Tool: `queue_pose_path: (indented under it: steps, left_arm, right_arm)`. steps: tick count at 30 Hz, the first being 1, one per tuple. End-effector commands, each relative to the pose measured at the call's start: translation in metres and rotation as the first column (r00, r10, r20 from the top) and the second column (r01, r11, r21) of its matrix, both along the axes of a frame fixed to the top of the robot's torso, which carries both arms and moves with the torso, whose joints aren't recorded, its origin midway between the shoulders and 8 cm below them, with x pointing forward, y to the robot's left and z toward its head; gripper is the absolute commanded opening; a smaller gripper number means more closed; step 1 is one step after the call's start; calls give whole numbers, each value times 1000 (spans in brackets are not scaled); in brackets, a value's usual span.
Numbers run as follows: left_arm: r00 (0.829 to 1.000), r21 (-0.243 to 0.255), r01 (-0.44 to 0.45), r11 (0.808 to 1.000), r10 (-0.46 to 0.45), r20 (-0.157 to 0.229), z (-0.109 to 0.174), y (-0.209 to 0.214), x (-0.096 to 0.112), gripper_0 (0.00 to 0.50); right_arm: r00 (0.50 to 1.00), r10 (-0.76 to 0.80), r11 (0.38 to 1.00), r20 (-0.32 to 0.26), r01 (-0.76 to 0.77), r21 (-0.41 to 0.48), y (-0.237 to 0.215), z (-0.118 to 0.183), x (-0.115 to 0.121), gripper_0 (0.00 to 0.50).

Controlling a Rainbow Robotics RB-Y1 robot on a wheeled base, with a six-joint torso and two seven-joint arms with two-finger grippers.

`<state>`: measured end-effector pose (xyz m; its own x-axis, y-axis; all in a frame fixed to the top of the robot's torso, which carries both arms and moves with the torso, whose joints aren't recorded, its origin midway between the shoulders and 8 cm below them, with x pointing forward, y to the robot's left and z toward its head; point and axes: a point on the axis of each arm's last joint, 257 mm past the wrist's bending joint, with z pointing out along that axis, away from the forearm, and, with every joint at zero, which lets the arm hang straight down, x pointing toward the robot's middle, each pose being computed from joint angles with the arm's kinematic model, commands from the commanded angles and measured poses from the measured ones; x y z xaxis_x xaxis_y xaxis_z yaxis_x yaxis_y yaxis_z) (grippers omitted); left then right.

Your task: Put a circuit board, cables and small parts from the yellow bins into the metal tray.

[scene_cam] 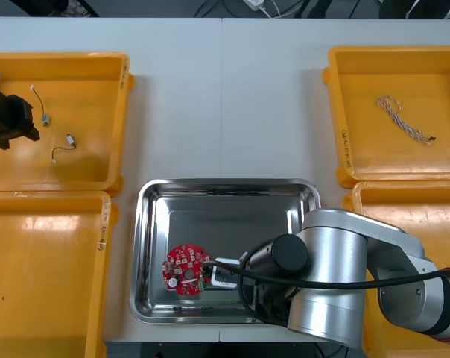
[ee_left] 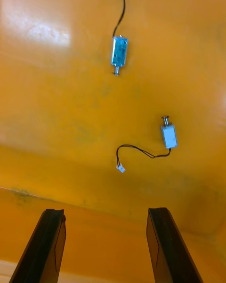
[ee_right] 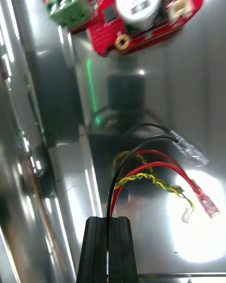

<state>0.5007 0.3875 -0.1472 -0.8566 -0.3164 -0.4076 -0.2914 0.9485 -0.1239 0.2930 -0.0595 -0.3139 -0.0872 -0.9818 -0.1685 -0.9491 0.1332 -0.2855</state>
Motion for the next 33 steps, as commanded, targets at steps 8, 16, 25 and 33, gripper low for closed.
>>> queue_pose_path:
  steps: [8, 16, 25, 33]
  left_arm:
    - [992, 82, 47, 996, -56, 115, 41, 15, 50, 500]
    - [979, 84, 60, 995, -75, 189, 37, 6, 77, 500]
    - [969, 97, 81, 992, -102, 225, 21, -2, 95, 500]
    - [961, 129, 94, 987, -123, 246, 2, -1, 109, 500]
  right_arm:
    - [1000, 8, 1000, -9, -8, -21, -8, -12, -12, 0]
    - [998, -8, 1000, 63, 9, -18, -6, -4, 5, 27]
    - [997, -14, 1000, 78, 15, -14, -2, -2, 8, 444]
    - [996, -21, 1000, 82, 22, -21, -4, 2, 10, 500]
